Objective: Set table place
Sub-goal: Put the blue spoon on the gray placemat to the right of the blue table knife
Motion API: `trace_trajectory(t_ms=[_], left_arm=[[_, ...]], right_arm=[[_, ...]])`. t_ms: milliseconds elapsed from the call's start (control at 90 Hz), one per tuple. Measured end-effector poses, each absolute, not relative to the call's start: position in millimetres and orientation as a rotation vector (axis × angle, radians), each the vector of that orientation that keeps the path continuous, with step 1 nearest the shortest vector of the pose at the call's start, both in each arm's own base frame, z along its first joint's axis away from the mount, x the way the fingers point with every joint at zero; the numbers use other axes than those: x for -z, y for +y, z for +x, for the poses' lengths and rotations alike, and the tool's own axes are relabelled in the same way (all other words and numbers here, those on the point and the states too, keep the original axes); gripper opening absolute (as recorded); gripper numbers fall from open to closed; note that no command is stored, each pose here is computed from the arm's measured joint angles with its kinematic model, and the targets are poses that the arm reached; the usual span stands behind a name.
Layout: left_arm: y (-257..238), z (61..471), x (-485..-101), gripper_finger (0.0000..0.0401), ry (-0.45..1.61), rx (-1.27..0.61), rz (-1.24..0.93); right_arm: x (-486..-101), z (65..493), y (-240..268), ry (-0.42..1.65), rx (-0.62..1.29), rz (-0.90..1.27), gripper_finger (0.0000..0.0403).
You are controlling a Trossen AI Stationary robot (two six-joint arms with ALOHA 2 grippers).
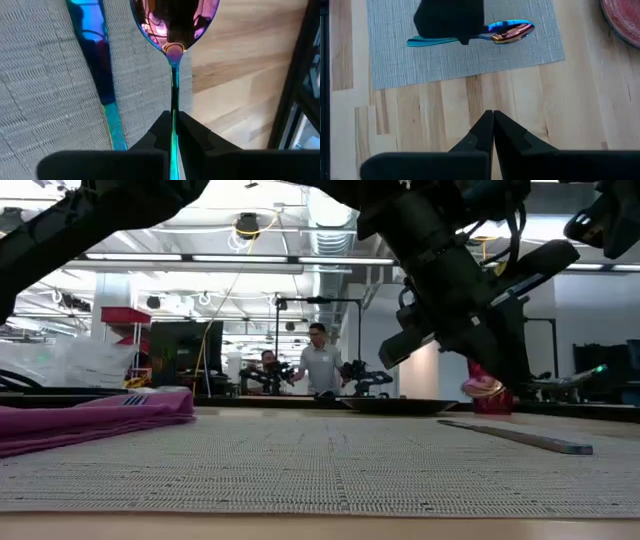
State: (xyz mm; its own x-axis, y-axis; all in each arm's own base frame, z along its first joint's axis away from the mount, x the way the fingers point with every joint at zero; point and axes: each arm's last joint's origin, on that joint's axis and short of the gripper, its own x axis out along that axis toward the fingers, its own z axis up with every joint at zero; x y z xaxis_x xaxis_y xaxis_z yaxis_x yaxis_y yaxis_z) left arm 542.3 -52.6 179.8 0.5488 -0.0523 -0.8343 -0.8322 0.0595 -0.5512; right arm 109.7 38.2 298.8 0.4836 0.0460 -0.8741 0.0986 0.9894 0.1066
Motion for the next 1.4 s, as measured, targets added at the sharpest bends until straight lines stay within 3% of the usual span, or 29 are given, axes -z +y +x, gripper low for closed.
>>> trace_trajectory(t_ms=[456, 689, 1011, 1400], left_arm=[[-54, 547, -183, 0.0002, 0.805, -0.626, -1.359], [-63, 537, -177, 0.0008, 0.863, -0.744, -1.367], [-61, 539, -178, 0.0003, 0.792, -0.764, -1.321], [-58, 543, -180, 0.0033, 0.785, -0.691, -1.296]], right_arm=[[-299, 110, 39, 1.073, 0.006, 0.148, 0.0000], [-300, 111, 40, 1.060, -0.020, 0.161, 0.0000], [-300, 112, 41, 1.055, -0.031, 0.169, 0.0000], [-301, 112, 42, 1.056, -0.066, 0.176, 0.0000]])
